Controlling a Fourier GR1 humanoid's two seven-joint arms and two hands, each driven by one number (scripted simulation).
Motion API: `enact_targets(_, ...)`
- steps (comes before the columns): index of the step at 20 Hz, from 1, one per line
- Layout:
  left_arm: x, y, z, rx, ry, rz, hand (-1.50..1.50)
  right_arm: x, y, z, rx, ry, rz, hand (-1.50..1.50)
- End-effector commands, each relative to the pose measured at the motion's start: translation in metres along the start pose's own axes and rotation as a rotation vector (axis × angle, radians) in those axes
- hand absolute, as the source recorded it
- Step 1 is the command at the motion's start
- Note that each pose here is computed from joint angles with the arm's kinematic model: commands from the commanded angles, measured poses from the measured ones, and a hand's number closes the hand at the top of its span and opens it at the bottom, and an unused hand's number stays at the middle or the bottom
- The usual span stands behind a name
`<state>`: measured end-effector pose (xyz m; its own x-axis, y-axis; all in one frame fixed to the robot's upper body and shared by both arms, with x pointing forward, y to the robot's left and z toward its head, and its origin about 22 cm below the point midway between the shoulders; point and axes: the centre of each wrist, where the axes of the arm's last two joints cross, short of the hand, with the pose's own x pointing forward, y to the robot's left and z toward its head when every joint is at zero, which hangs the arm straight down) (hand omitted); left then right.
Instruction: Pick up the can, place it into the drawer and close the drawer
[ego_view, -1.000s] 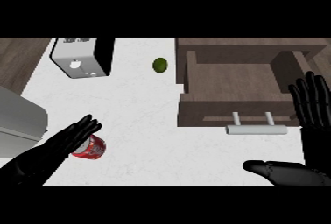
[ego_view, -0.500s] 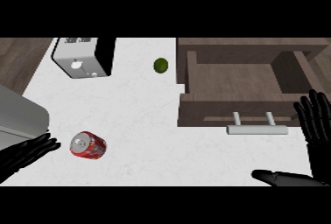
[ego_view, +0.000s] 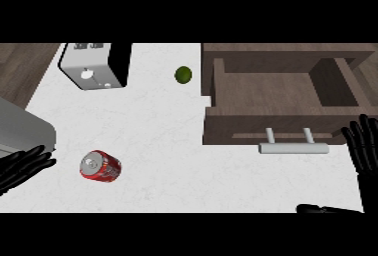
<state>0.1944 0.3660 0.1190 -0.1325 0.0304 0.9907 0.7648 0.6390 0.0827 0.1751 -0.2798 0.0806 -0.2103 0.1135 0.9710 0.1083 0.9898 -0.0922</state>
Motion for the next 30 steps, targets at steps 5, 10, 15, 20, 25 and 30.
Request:
enact_targets(5, -0.024, 0.018, -0.008, 0.026, 0.029, 0.015, -1.50, -0.002, -0.014, 0.011, -0.002, 0.000, -0.011, -1.50)
enact_targets(10, -0.040, 0.015, -0.034, -0.002, 0.029, -0.001, -1.50, -0.009, -0.003, 0.010, 0.013, 0.005, 0.036, -1.50)
enact_targets(15, -0.065, 0.011, -0.023, 0.028, 0.046, -0.006, -1.50, -0.002, -0.037, 0.023, -0.005, 0.003, 0.021, -1.50)
enact_targets(20, -0.093, 0.019, -0.032, 0.051, 0.073, 0.017, -1.50, -0.017, -0.024, 0.029, 0.012, 0.011, 0.030, -1.50)
enact_targets(25, -0.109, 0.014, -0.047, 0.059, 0.073, -0.002, -1.50, 0.003, -0.014, 0.017, -0.012, -0.001, 0.032, -1.50)
enact_targets(30, -0.122, 0.038, -0.024, 0.084, 0.096, -0.008, -1.50, -0.013, -0.016, -0.002, 0.009, -0.007, 0.002, -1.50)
